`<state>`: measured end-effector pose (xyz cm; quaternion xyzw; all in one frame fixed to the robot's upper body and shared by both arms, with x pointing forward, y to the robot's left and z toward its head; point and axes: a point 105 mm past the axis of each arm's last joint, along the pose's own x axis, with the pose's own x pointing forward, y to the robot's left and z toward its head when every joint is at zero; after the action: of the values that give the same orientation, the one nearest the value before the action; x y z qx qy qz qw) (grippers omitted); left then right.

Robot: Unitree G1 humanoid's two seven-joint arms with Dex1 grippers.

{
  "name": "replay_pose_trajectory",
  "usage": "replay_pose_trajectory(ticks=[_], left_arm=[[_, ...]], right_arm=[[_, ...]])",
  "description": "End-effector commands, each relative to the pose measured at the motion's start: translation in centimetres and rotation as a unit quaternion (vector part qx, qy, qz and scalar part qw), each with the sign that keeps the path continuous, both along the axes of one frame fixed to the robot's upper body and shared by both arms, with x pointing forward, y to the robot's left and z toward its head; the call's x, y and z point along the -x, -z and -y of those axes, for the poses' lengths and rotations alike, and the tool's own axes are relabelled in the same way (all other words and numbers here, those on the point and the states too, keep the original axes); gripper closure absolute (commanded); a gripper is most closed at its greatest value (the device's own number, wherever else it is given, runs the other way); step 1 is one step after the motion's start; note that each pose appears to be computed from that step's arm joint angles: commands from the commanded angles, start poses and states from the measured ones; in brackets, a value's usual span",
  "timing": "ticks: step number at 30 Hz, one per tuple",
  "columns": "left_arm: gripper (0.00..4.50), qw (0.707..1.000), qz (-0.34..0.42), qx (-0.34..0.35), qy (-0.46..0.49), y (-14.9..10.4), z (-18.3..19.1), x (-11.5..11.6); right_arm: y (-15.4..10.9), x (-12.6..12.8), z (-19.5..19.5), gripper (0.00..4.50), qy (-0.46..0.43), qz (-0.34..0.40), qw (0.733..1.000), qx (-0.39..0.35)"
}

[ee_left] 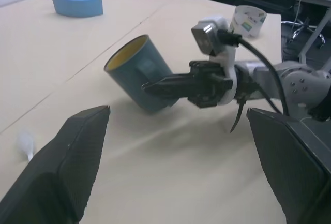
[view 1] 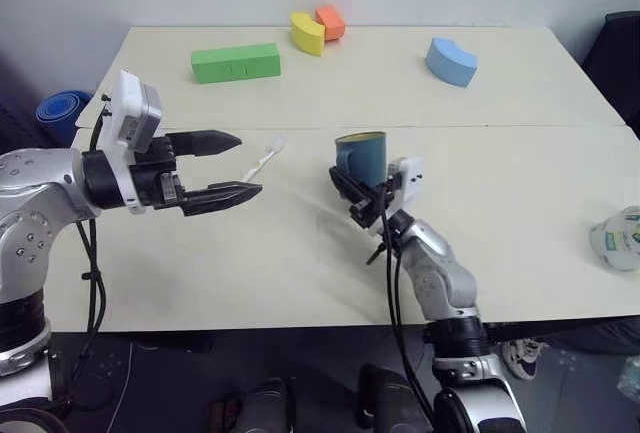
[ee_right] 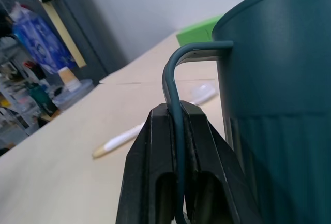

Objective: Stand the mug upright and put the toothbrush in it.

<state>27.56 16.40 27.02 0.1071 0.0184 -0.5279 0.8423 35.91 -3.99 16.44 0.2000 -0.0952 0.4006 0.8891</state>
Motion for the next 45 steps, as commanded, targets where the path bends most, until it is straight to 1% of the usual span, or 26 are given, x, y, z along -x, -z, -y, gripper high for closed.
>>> replay_pose_trajectory(ticks=[1, 4, 5, 6, 7, 9, 11, 15, 16, 18, 19, 21, 22, 25, 27, 31, 34, 36, 38, 40, 45], left_arm=[[0.00, 1.000, 0.023, -0.010, -0.002, -1.0, 0.0, 0.7], [0.00, 1.000, 0.019, -0.017, 0.004, -0.6, 0.2, 0.6], [0.00, 1.000, 0.018, -0.019, 0.005, -0.4, 0.3, 0.5], [0.00, 1.000, 0.018, -0.022, 0.007, -0.3, 0.3, 0.5], [0.00, 1.000, 0.016, -0.023, 0.010, -0.2, 0.4, 0.4], [0.00, 0.999, 0.015, -0.026, 0.016, -0.1, 0.5, 0.2], [0.00, 0.999, 0.014, -0.028, 0.022, 0.0, 0.6, 0.0], [0.00, 0.999, 0.013, -0.035, 0.030, 0.4, 0.7, -0.3], [0.00, 0.999, 0.012, -0.036, 0.031, 0.5, 0.7, -0.4], [0.00, 0.999, 0.011, -0.038, 0.031, 0.7, 0.5, -0.7], [0.00, 0.999, 0.011, -0.040, 0.030, 0.7, 0.4, -0.7], [0.00, 0.999, 0.008, -0.044, 0.020, 0.9, -0.2, -0.7], [0.00, 0.999, 0.006, -0.049, 0.011, 1.0, -0.9, -0.6], [0.00, 0.997, -0.004, -0.075, -0.029, 1.5, -3.5, -0.1], [0.00, 0.994, -0.011, -0.091, -0.066, 1.8, -5.6, 0.1], [0.00, 0.980, -0.026, -0.111, -0.164, 2.0, -11.7, 0.7], [0.00, 0.970, -0.030, -0.109, -0.217, 1.7, -15.0, 1.1], [0.00, 0.965, -0.029, -0.106, -0.236, 1.6, -16.6, 1.2], [0.00, 0.960, -0.026, -0.098, -0.261, 1.5, -18.1, 0.4], [0.00, 0.960, -0.025, -0.091, -0.264, 1.6, -18.3, -0.8], [0.00, 0.975, -0.040, -0.084, -0.203, 2.2, -15.1, -4.7]], right_arm=[[-0.3, 0.6, -0.5, 4.45, -0.016, 0.028, 0.999, -0.008], [1.0, 1.3, -0.4, 4.45, -0.025, 0.023, 0.999, 0.010], [1.4, 1.6, -0.2, 4.05, -0.026, 0.021, 0.999, 0.016], [1.7, 1.9, 0.0, 3.92, -0.026, 0.018, 0.999, 0.021], [2.2, 2.3, 0.2, 3.66, -0.027, 0.016, 0.999, 0.030], [2.8, 2.9, 0.8, 3.00, -0.025, 0.015, 0.999, 0.045], [3.1, 3.4, 1.2, 2.45, -0.021, 0.016, 0.998, 0.059], [3.4, 4.2, 1.9, 1.11, -0.016, 0.016, 0.996, 0.082], [3.5, 4.4, 2.1, 0.79, -0.014, 0.016, 0.995, 0.093], [3.6, 5.0, 2.8, 0.15, -0.006, 0.018, 0.990, 0.140], [3.6, 5.2, 3.0, 0.05, -0.004, 0.018, 0.988, 0.154], [3.3, 5.9, 4.2, 0.05, -0.001, 0.013, 0.982, 0.187], [3.1, 6.6, 5.1, 0.05, -0.004, 0.011, 0.976, 0.216], [2.2, 9.3, 7.8, 0.05, -0.046, 0.011, 0.954, 0.296], [1.2, 10.7, 9.6, 0.05, -0.073, 0.008, 0.940, 0.333], [-3.2, 12.0, 14.3, 0.05, -0.082, 0.014, 0.917, 0.390], [-6.2, 12.4, 16.8, 0.05, -0.075, 0.013, 0.912, 0.403], [-7.2, 12.8, 17.5, 0.05, -0.081, 0.007, 0.912, 0.403], [-7.6, 13.2, 18.0, 0.05, -0.091, 0.002, 0.907, 0.411], [-7.8, 13.4, 18.3, 0.05, -0.095, -0.001, 0.902, 0.421], [-8.3, 13.6, 18.4, 0.05, -0.090, 0.002, 0.899, 0.428]])
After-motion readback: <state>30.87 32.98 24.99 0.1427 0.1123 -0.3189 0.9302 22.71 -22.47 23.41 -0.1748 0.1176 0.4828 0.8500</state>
